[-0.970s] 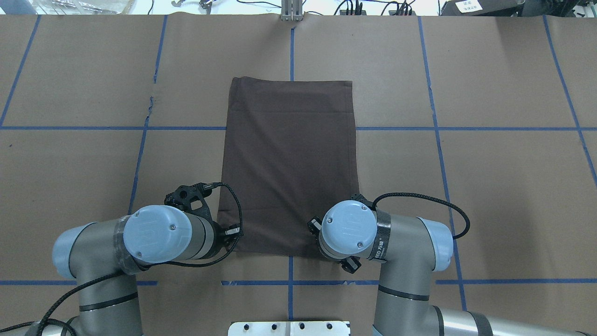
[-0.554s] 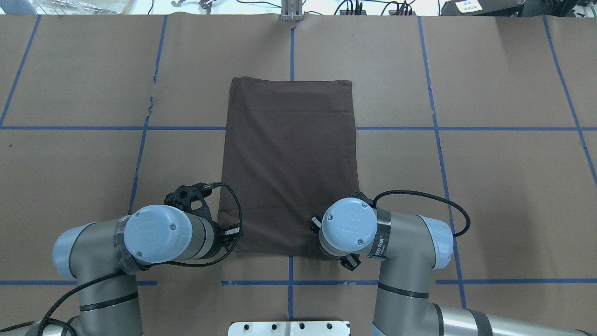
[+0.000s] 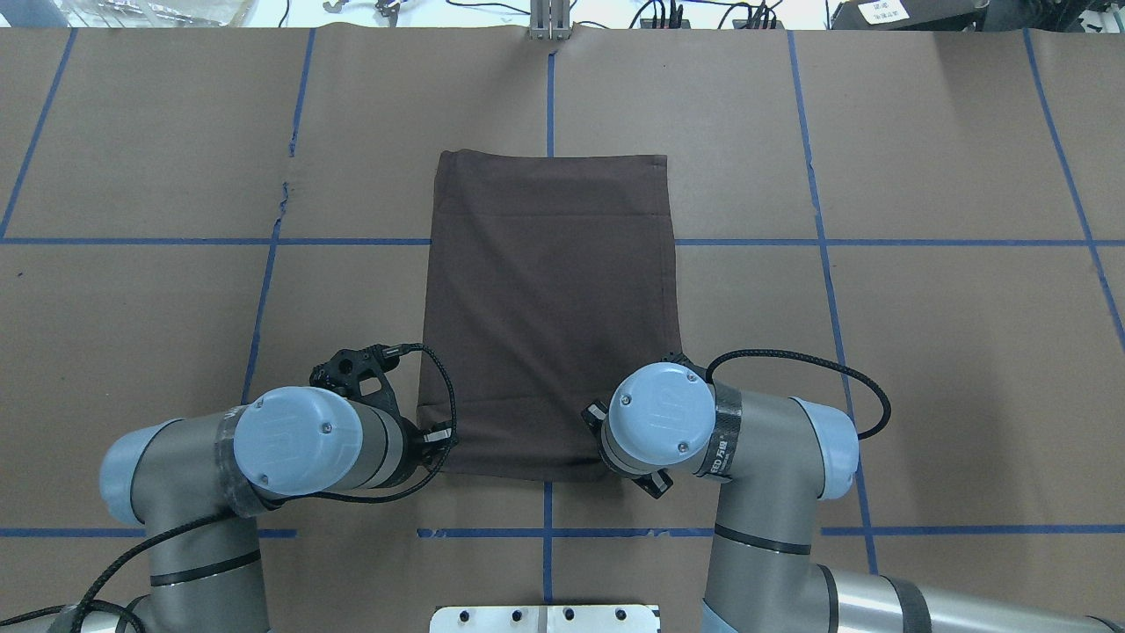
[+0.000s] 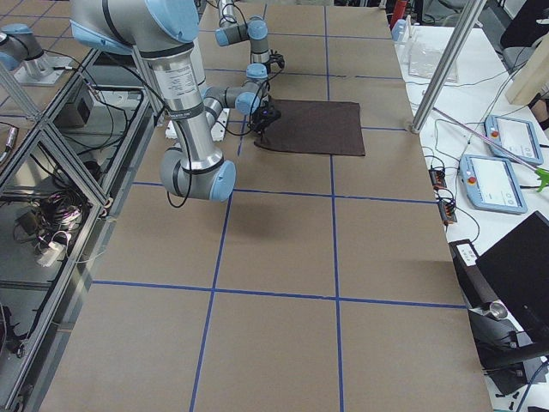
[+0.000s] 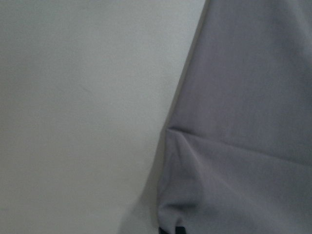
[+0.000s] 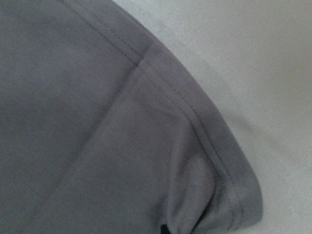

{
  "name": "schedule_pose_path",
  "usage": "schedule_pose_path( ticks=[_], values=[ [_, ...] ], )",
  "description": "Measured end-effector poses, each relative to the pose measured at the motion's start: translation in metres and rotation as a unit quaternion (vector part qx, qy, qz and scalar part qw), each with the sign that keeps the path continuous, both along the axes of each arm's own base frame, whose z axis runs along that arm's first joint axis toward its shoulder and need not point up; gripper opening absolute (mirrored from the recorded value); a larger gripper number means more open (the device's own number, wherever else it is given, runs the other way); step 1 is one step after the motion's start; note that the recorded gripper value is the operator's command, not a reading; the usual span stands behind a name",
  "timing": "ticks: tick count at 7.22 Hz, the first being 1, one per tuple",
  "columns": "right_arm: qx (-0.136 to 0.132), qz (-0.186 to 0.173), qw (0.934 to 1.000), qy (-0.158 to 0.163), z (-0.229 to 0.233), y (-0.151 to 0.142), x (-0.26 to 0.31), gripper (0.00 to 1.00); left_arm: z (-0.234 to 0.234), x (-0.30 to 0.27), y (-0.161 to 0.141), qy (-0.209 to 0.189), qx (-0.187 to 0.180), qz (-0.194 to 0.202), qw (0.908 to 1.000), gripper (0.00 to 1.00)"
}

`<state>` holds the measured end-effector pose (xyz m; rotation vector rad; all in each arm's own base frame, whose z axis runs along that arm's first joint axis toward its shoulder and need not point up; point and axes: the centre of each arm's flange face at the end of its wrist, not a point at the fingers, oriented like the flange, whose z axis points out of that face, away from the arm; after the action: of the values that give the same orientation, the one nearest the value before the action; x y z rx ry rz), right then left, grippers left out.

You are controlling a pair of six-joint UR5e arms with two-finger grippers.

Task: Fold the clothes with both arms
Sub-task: 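Lift the near edge with both grippers and fold it away from the robot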

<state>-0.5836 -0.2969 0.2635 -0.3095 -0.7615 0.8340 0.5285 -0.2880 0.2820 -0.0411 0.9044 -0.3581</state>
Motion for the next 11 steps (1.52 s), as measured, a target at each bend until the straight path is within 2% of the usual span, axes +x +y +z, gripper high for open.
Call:
schedule_pose_path(
  ticks=[4,6,9,10,11],
  values=[
    [0.010,-0.003,0.9995,-0.031,-0.023,0.003,0.027,0.00,-0.023,-0.012,0.008,0.023,0.003,0.004,0.9997,0.00],
    [0.016,-0.012,0.9986,-0.048,-0.027,0.017,0.049,0.00,-0.049,-0.029,0.037,0.028,-0.001,0.021,0.9994,0.00],
    [0.027,-0.037,0.9963,-0.073,-0.041,0.047,0.066,0.00,-0.086,-0.064,0.099,0.034,-0.020,0.061,0.9974,0.00],
    [0.030,-0.040,0.9958,-0.077,-0.046,0.050,0.066,0.00,-0.092,-0.067,0.105,0.037,-0.021,0.068,0.9968,0.00],
    [0.042,-0.042,0.9951,-0.079,-0.050,0.045,0.067,0.00,-0.096,-0.071,0.097,0.042,-0.020,0.059,0.9972,0.00]
  ],
)
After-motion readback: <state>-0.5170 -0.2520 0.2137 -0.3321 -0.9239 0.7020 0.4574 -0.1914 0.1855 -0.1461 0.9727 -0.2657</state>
